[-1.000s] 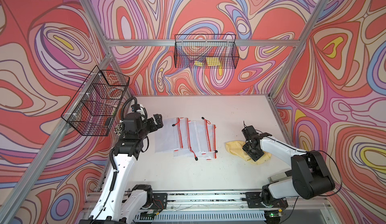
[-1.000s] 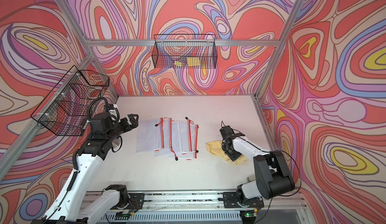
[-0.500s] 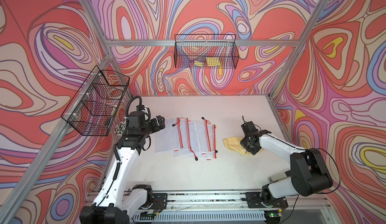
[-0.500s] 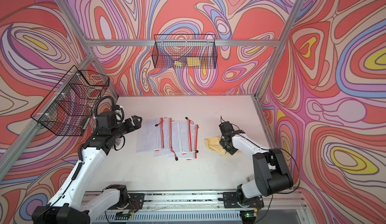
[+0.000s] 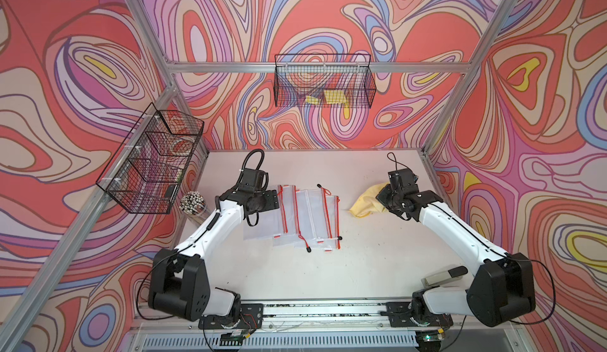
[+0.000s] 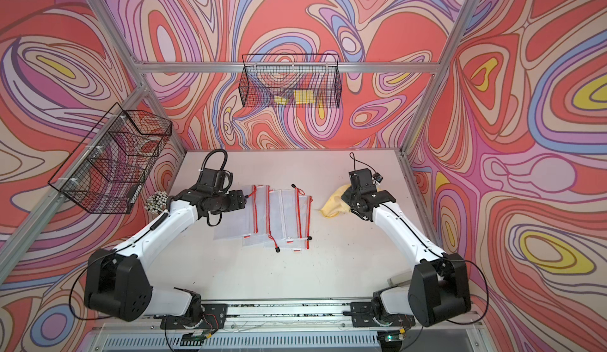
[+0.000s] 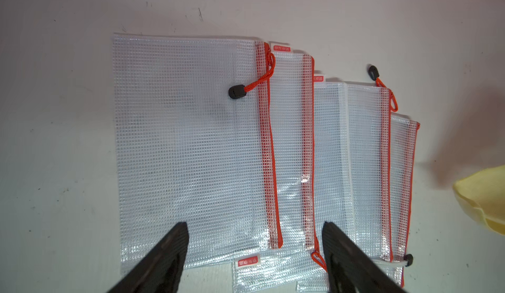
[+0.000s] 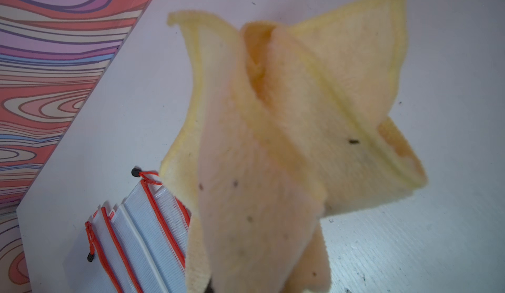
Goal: Wipe the document bag
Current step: Adjust the document bag.
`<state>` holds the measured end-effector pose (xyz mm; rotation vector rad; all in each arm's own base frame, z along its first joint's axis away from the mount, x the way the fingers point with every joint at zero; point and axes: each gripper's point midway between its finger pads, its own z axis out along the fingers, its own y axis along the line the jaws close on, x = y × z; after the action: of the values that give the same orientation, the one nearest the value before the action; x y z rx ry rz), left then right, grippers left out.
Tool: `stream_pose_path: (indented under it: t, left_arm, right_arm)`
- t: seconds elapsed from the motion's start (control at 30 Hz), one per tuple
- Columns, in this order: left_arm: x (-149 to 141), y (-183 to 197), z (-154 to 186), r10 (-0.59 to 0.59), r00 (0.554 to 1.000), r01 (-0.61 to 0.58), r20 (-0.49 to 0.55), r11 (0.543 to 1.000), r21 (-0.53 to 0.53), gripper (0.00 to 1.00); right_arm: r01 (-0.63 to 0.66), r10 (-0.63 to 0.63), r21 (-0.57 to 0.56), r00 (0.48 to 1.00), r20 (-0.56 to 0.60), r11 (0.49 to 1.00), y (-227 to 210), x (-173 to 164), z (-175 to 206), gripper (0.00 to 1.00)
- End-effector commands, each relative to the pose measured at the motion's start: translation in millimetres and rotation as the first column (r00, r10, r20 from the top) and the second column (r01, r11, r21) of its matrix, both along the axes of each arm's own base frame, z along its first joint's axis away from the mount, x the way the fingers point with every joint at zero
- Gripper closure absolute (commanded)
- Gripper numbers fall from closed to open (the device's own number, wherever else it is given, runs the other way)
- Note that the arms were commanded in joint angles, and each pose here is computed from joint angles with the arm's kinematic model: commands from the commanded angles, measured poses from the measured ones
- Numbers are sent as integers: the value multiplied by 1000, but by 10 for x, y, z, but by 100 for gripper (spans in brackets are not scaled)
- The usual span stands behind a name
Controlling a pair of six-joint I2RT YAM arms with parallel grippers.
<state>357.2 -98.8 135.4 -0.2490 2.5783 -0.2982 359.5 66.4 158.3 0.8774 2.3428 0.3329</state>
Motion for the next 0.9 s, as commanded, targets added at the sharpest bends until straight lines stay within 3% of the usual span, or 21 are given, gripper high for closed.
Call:
stream_pose_path:
  t: [0.0,0.2,0.37,0.87]
  left_arm:
    - [31,-9,-129,54,997,-53,-54,998,31,25]
    - [245,-240,-351,46,995,-41,-90,998,57,26]
    - [409,-226,-578,112,985,-93,-133,985,147,34]
    - [744,-320,-830,165,973,-134,-159,973,187,47]
  right_arm:
    - [-64,63,16,997,43,998,96,24,92,100]
    - [-86,85,23,995,58,996,123,6,102,100]
    - [-105,104,21,992,65,994,138,-5,88,100]
    - [-167,166,23,985,50,986,239,85,-12,100]
